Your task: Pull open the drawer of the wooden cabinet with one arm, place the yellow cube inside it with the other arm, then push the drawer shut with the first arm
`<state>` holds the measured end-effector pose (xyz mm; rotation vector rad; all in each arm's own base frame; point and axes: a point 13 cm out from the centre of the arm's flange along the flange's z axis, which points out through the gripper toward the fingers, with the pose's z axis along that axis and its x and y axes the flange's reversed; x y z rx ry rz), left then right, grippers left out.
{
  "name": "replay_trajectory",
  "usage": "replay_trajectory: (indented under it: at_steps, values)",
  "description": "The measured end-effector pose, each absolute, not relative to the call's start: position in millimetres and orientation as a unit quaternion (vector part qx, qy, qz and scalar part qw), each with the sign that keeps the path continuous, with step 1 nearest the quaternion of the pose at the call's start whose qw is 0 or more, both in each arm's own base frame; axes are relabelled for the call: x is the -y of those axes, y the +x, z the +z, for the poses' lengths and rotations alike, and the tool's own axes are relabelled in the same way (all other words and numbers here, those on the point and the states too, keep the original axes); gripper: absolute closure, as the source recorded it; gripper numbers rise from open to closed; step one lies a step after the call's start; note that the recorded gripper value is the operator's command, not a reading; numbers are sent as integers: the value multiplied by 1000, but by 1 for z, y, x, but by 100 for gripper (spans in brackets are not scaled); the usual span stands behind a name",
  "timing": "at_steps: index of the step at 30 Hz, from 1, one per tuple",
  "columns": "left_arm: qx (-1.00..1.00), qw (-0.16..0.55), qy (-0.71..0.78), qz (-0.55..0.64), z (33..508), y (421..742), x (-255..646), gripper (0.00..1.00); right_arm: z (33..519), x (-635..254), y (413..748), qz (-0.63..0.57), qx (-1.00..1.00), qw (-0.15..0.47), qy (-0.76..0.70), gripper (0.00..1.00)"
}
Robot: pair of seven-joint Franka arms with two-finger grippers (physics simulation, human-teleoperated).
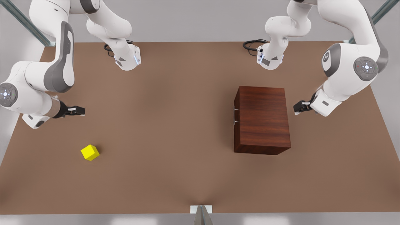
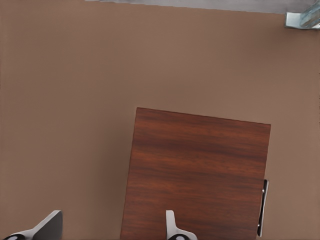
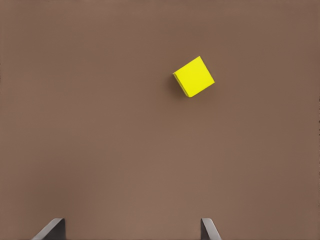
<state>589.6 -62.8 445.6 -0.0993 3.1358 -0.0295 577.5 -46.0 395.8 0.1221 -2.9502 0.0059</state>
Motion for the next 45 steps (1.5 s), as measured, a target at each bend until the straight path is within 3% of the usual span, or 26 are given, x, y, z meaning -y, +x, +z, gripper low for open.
replay_trajectory:
  at_steps: [5, 8, 11, 14, 19, 26, 29, 32, 41, 45]
  values:
    - [-999, 33, -16, 1, 456, 601, 89, 0, 395, 46, 592, 4, 996, 69, 57, 0]
    - [-996, 59, 69, 17, 482, 595, 215, 0, 377, 51, 599, 3, 995, 70, 67, 0]
    - [-987, 53, 148, 24, 478, 540, 355, 0, 363, 68, 605, 1, 995, 68, 70, 0]
    - [-988, 29, 144, 40, 455, 506, 404, 0, 346, 62, 614, 1, 994, 67, 91, 0]
    - [-992, -26, 87, 88, 401, 478, 421, 0, 340, 31, 621, 2, 990, 63, 128, 0]
    - [-990, -52, 0, 128, 352, 462, 432, 0, 328, 106, 621, -10, 996, 74, -40, 0]
    - [-987, -42, -29, 150, 327, 470, 430, 0, 327, 112, 621, -53, 988, 73, -127, 0]
    - [-983, -23, -38, 177, 308, 478, 426, 0, 288, 88, 590, -116, 964, 82, -227, 0]
    - [-971, 16, -14, 238, 277, 490, 409, 0, 260, 62, 609, -83, 921, 28, -379, 0]
    - [-966, 7, 1, 258, 249, 494, 398, 0, 212, 78, 619, -51, 905, 23, -422, 0]
